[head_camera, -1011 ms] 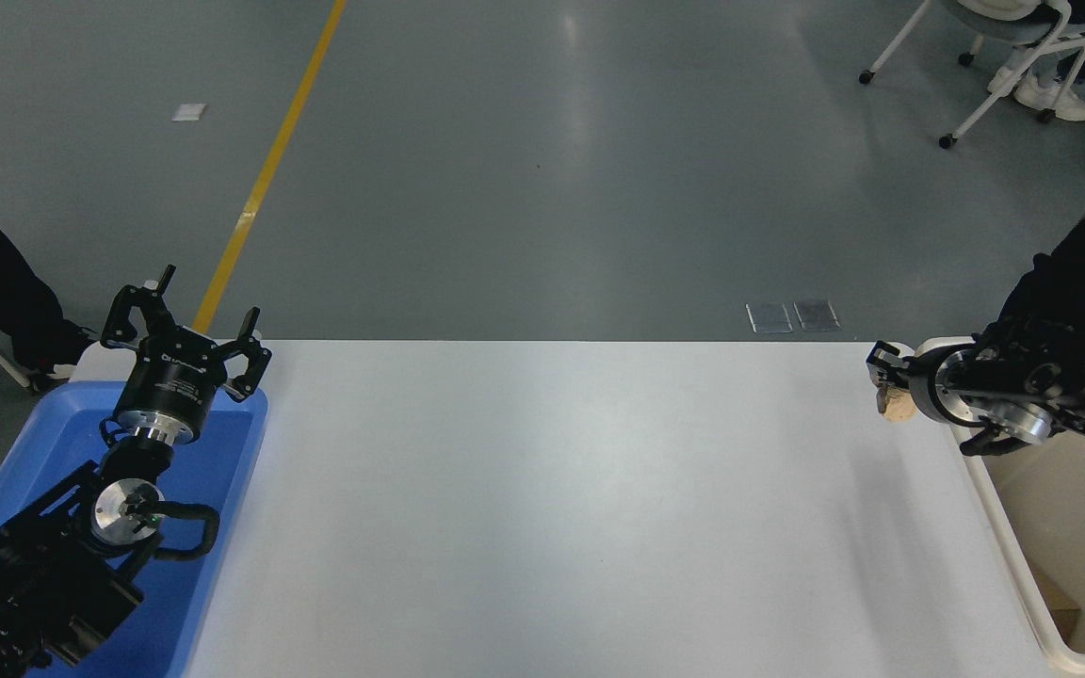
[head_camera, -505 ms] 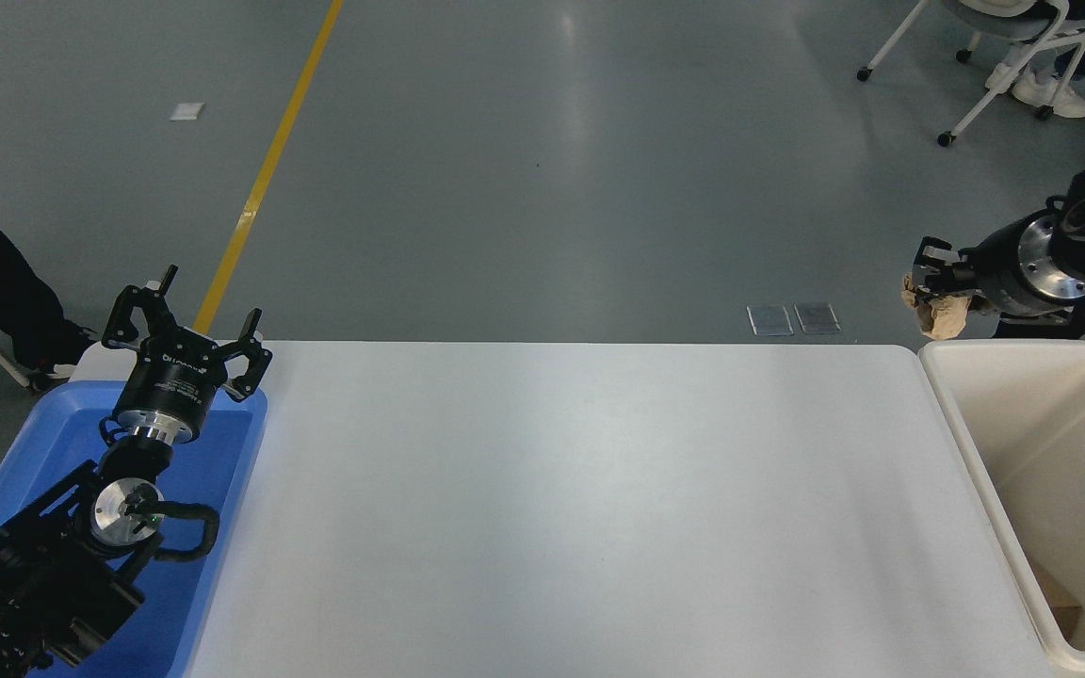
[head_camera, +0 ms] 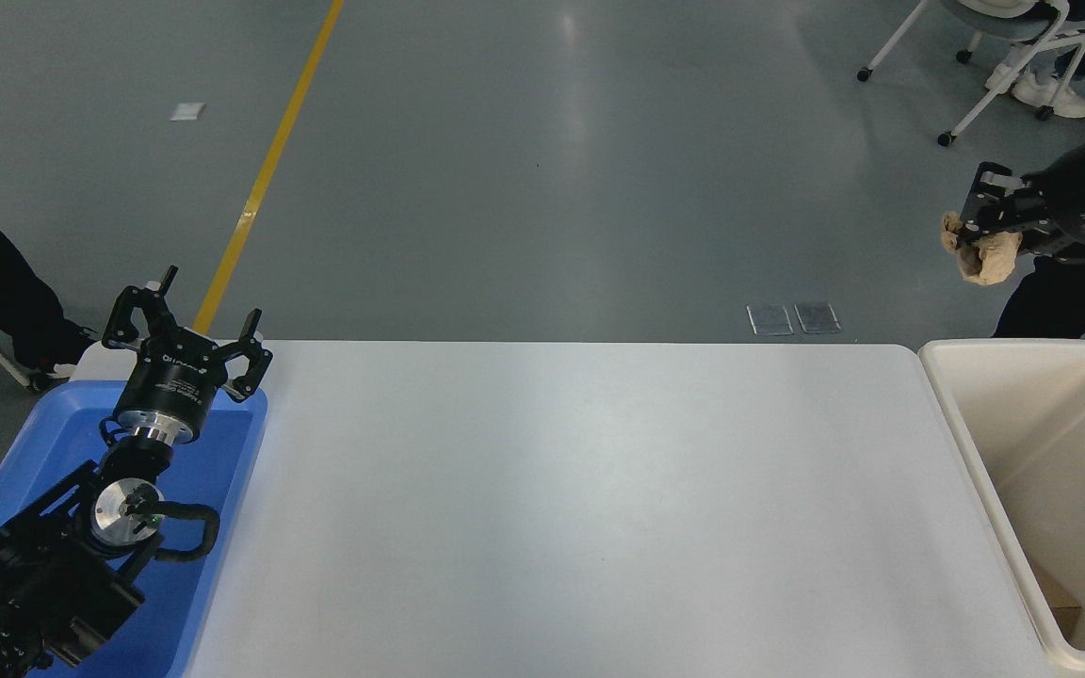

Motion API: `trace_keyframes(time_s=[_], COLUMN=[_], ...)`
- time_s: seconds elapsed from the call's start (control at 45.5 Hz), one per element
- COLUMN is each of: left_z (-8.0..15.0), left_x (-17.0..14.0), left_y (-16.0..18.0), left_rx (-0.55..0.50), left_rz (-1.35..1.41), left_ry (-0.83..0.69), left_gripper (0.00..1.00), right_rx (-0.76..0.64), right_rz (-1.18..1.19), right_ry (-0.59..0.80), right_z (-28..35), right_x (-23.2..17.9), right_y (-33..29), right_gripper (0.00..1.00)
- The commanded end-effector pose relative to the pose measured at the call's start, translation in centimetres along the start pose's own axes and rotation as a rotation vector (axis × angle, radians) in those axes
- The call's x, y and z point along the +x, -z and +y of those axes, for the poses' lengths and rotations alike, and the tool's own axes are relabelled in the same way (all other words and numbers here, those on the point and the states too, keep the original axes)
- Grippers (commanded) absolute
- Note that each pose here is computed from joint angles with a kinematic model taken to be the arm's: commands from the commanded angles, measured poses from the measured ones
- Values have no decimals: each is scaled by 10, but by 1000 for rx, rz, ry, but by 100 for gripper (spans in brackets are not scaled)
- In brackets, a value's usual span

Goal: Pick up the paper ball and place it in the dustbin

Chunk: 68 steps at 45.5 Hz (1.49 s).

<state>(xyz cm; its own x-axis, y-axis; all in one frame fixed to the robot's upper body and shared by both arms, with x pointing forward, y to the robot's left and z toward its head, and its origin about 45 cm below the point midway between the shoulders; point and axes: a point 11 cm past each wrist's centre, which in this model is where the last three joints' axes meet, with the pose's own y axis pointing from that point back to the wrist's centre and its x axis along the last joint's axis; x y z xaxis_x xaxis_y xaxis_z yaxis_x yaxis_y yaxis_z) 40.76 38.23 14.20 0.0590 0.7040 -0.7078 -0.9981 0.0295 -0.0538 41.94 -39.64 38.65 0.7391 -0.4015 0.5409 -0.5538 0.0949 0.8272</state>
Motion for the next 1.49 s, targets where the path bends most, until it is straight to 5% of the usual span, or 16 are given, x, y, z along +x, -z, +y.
trace_keyframes(time_s=[0.0, 0.22, 0.637, 0.945, 1.143, 1.473], left_z=[0, 0, 0, 0, 0, 0], left_x=[0, 0, 0, 0, 0, 0], left_y=[0, 0, 0, 0, 0, 0], left_rx=[1, 0, 1, 0, 0, 0], left_rz=[0, 0, -1, 0, 0, 0], left_ry=[2, 0, 0, 0, 0, 1], left_gripper=[99, 99, 99, 99, 99, 99], right_rx=[0, -74, -451, -502, -519, -527], right_rz=[4, 5, -91, -364, -541, -603], right_ry=[-9, -73, -443, -622, -648, -638], right_z=[8, -9, -71, -127, -158, -180], right_x=[6, 9, 26, -43, -103, -145], right_y=[-4, -33, -195, -251, -265, -262], right_gripper=[0, 0, 0, 0, 0, 0])
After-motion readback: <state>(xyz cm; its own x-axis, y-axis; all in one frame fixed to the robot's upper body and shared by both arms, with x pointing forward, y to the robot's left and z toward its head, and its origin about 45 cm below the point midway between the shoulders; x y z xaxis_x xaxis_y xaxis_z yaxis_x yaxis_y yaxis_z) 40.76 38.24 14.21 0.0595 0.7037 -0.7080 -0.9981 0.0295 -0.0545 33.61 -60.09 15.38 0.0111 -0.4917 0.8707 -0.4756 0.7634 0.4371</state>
